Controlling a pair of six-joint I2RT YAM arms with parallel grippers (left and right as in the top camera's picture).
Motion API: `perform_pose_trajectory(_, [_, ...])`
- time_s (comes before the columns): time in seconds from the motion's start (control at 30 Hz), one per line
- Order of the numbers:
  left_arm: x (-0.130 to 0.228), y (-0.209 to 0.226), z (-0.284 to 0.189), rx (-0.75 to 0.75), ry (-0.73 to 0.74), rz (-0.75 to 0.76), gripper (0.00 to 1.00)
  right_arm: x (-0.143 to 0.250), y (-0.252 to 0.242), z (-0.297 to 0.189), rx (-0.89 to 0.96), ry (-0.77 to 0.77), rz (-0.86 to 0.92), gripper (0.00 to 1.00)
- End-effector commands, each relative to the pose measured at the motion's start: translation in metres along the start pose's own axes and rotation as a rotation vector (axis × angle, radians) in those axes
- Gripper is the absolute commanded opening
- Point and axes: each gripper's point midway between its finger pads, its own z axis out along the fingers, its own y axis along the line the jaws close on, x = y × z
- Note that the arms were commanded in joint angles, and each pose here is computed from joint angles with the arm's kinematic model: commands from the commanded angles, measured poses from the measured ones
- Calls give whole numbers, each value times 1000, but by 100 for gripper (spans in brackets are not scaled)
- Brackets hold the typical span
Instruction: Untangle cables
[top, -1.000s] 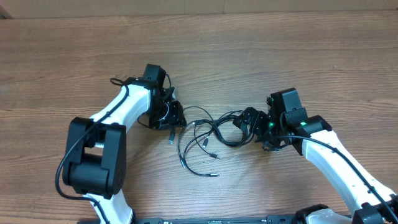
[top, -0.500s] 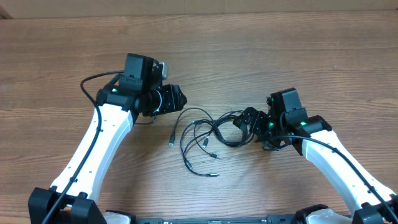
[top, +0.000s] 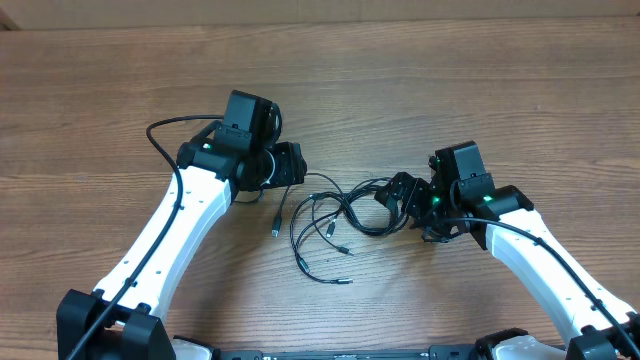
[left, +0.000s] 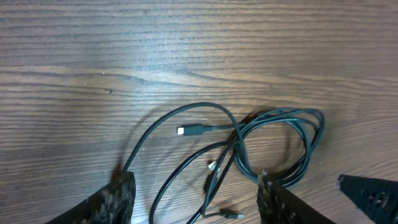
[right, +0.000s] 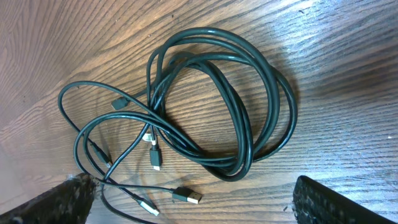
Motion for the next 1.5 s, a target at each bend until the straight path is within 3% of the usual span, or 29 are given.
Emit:
perform_pose_trajectory(0.0, [2, 6, 3, -43, 10, 40, 65, -4, 6, -5, -11, -21, -9, 100])
perform_pose_trajectory(1.47, [20, -3, 9, -45, 69, 38, 70, -4, 6, -5, -11, -21, -8, 100])
